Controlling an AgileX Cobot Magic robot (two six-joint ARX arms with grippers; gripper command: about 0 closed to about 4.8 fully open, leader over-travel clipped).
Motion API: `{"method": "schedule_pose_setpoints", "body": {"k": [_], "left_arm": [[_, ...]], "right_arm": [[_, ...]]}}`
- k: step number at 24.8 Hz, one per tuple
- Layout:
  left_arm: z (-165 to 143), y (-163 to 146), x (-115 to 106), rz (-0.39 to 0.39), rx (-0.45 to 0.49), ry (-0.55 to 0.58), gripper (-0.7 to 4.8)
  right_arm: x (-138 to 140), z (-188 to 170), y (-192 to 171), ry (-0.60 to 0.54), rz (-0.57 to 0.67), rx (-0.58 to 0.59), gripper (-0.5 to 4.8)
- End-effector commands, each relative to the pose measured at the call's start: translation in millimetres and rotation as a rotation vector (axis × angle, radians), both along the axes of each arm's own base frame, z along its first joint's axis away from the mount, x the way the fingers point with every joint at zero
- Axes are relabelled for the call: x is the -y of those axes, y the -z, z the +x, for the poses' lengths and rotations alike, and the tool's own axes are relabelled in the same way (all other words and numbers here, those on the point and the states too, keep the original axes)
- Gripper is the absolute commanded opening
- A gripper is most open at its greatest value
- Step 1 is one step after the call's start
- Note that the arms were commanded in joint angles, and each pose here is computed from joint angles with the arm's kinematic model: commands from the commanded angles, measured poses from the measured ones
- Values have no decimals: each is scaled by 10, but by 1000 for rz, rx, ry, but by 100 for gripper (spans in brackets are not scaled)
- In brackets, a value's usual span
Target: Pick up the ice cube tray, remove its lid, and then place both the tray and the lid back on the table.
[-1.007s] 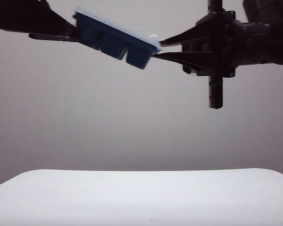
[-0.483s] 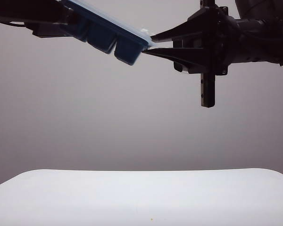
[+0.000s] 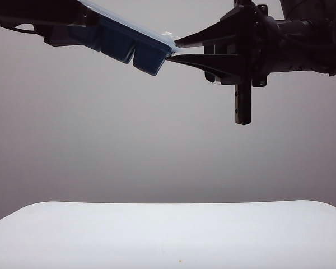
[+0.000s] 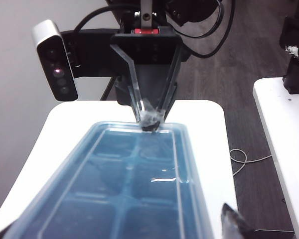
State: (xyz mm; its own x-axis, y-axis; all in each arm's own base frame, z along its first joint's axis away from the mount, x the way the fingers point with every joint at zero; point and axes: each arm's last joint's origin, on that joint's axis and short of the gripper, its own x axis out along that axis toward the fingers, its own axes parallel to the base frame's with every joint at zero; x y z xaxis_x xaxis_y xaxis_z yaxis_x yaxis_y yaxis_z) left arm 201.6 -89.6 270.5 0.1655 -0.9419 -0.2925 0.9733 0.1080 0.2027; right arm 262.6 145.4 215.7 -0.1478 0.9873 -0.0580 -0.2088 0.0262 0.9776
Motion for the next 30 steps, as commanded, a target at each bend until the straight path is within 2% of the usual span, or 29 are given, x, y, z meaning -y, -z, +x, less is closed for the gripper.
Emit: {"method": "schedule_pose_setpoints", "body": {"k": [1,3,11,15,22,24,26,27,28,30], "left_arm": [[5,2,3,-3,-4,4,424],[5,3,3,-3,-5,4,371],[-6,11,57,1,-4,24,359],[-13,35,128,8,-8,50,235],[-18,57,194,20,-7,63,234],[-16,54,195,19,-3,63,234],[-13,51,195,17,2,62,234],[-13,49,195,16,3,62,233],[-9,45,195,16,10,58,233],[5,49,191,42,21,15,233]], "right_arm": [[-7,4,-46,-1,13,29,-9],[-8,3,-46,-1,13,29,-9],[-10,6,-53,-1,14,29,-9],[-26,36,-123,-2,23,47,-9],[-44,65,-196,-8,34,75,-7],[-44,66,-197,-6,35,88,62],[-37,70,-198,-5,41,125,199],[-21,79,-198,1,43,144,241],[54,120,-199,32,42,157,258],[192,191,-198,94,38,188,262]]}}
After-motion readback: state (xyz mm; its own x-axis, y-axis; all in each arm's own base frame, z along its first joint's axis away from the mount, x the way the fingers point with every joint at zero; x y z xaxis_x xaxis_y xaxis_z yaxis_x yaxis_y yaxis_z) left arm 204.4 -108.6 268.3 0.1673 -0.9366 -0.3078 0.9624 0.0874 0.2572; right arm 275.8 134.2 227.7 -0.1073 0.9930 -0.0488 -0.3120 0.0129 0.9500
